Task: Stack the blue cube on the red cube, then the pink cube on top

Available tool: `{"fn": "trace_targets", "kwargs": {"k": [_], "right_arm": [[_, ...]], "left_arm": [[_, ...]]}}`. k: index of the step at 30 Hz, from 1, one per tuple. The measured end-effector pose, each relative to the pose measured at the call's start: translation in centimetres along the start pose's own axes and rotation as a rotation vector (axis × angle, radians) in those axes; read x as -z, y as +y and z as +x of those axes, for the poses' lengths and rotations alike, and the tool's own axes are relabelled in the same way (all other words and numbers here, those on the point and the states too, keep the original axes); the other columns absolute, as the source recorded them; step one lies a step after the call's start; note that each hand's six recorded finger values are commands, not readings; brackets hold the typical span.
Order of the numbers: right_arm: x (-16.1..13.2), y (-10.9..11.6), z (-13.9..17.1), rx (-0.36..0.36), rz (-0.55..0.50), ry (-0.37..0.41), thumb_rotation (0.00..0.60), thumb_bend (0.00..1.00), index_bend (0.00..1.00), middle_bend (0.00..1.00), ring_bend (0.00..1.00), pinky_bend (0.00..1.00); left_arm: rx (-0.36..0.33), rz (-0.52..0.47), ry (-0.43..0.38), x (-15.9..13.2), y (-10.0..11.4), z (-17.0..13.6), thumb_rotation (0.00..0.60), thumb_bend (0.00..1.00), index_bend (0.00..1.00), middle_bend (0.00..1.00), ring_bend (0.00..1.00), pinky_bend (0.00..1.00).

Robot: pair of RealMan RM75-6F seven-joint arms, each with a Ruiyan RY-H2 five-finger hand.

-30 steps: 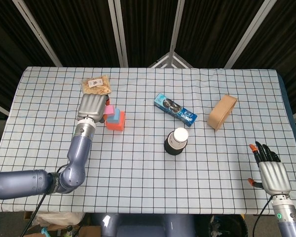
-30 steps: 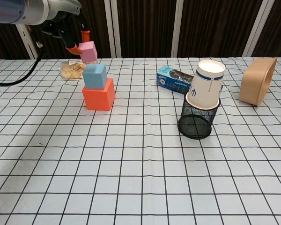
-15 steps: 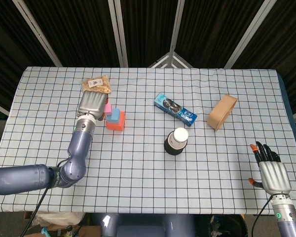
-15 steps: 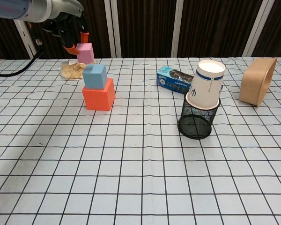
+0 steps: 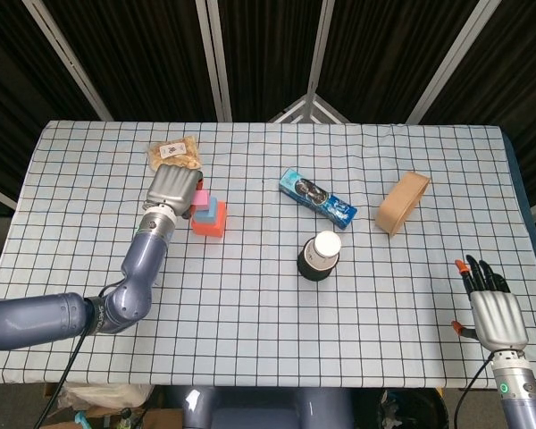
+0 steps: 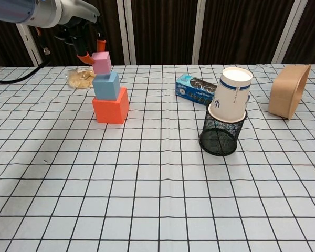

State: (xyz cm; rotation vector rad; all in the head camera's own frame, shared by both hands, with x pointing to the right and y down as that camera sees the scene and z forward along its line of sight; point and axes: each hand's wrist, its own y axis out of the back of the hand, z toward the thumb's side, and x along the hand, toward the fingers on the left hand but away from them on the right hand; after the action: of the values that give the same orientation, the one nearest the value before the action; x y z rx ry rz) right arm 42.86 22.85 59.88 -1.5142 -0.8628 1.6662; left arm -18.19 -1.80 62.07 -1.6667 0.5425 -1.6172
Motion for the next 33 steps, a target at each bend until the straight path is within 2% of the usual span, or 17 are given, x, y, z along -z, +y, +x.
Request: {"fn": "trace_targets", "kwargs": {"k": [33], "right_arm": [[0.1, 0.0, 0.0, -0.001, -0.004, 0.002, 0.6, 0.11, 0.0, 0.0, 0.0, 0.17]], "left_arm": [[0.018, 0.008, 0.025, -0.2, -1.1, 0.3, 0.6, 0.44, 0.41, 0.94, 0.81, 0.84]]}}
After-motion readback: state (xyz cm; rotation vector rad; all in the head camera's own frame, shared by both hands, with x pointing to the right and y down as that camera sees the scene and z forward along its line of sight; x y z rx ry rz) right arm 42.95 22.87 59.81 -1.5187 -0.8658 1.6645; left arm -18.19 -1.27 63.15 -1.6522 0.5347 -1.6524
